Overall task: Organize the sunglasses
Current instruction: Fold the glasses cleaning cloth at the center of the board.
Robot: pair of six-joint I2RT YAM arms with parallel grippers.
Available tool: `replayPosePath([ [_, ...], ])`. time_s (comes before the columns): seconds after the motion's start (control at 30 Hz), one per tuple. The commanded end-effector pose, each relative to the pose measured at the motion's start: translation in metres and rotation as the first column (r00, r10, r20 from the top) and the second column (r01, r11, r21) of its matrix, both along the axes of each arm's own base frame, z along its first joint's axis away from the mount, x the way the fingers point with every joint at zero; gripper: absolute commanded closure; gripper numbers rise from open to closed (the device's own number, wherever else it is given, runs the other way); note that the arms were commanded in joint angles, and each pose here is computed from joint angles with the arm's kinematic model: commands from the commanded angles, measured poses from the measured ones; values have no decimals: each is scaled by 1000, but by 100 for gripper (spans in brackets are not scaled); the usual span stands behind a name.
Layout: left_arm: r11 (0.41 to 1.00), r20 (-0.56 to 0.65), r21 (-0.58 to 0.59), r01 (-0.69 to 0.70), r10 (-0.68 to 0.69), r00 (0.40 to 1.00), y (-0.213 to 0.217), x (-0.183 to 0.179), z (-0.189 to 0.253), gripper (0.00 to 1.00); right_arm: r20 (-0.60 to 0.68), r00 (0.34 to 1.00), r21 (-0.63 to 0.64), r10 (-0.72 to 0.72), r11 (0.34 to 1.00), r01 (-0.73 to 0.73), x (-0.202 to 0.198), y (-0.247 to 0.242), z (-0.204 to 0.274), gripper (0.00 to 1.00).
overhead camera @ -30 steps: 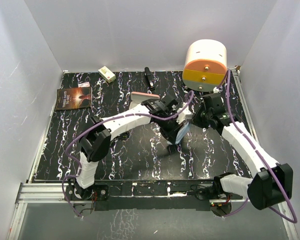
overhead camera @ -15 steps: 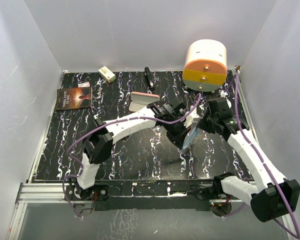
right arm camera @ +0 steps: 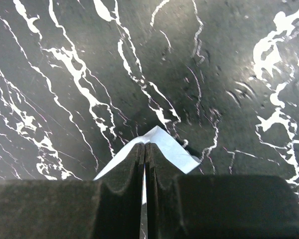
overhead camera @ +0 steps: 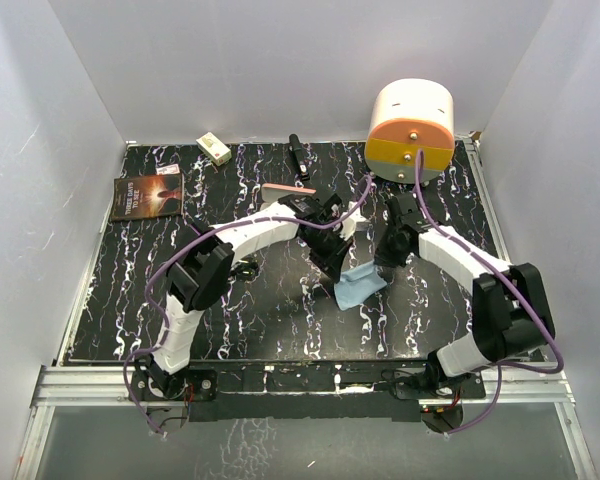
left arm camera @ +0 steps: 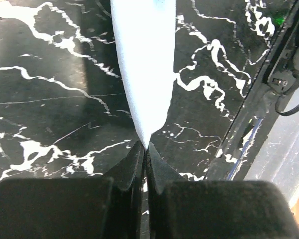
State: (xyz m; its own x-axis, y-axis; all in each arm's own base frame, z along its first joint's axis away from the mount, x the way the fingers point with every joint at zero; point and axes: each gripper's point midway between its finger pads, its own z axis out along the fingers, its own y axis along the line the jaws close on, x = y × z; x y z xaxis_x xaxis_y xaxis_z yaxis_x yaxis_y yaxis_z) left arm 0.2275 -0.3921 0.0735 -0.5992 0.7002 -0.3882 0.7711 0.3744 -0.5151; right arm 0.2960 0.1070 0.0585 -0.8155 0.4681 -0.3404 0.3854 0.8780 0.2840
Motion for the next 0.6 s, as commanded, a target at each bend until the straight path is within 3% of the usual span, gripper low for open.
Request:
replayPosePath([
  [0.0, 999, 31, -29, 26, -25, 999, 4, 11, 2, 100, 177, 984, 50, 15, 998, -24, 52, 17, 32, 92],
  [0.27, 999, 108, -17, 31, -29, 994, 9, 34, 0, 100, 200, 979, 84, 29, 995, -46, 76, 30, 30, 92],
  [0.57, 999, 98, -9, 51, -49, 994, 13, 30, -2, 100, 174, 984, 77, 31, 996, -45, 66, 27, 21, 92],
])
